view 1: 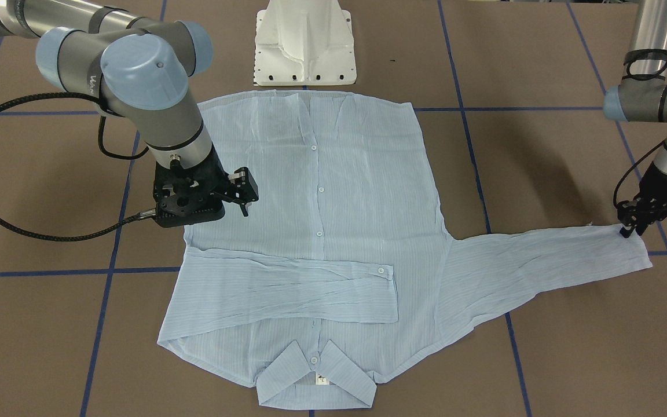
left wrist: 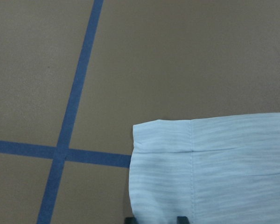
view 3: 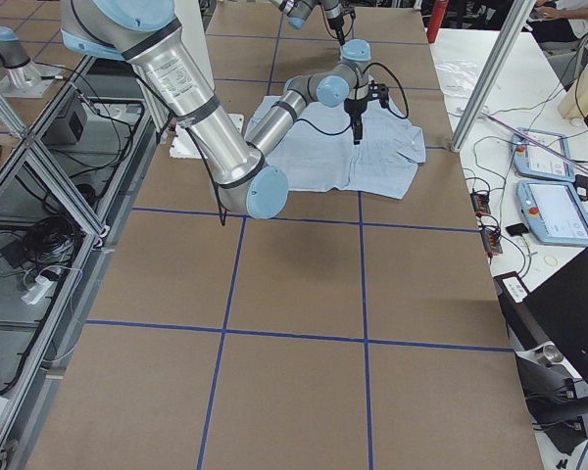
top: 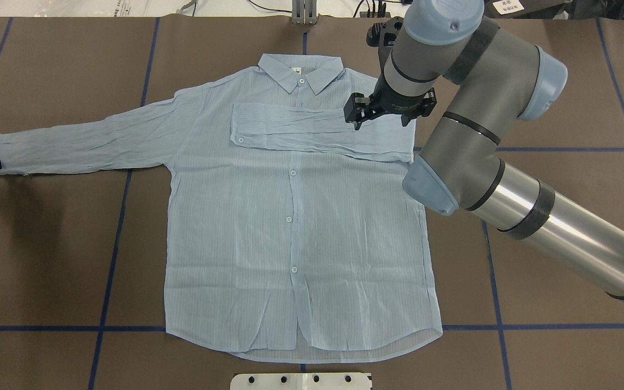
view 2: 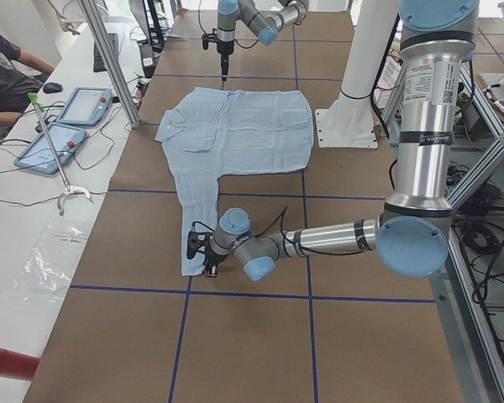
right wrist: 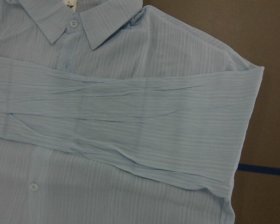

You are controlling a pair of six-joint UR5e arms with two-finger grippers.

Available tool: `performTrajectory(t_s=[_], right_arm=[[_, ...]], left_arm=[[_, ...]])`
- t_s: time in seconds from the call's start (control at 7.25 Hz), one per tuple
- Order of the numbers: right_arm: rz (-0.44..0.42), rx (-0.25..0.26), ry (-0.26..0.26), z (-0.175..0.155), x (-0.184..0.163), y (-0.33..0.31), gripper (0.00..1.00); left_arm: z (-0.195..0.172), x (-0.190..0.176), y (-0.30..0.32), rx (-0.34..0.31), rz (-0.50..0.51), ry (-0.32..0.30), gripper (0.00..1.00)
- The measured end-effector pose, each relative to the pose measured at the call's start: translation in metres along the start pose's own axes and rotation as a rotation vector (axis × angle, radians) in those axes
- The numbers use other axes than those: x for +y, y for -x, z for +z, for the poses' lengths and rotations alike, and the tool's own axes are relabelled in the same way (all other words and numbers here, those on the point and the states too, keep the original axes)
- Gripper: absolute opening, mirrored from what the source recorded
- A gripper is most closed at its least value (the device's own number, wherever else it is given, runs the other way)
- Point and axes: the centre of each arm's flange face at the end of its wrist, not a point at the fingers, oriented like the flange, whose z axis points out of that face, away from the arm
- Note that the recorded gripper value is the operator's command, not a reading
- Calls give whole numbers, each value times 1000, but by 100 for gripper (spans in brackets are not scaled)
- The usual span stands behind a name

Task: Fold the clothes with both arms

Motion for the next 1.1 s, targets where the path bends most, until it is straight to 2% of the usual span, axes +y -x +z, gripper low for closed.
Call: performTrajectory(t_s=[0.14,0.69,1.1], right_arm=[[-2,1,0,0,0,-1,100],[-9,3,0,-3,-4,-14,100],[-28,22,25,-4,6,-87,100]], left_arm=[[-2,-1,-2,4,1,-3,0],[-35,-15,-34,46,17,-36,0],[-103,-49,-127,87,5,-60,0]])
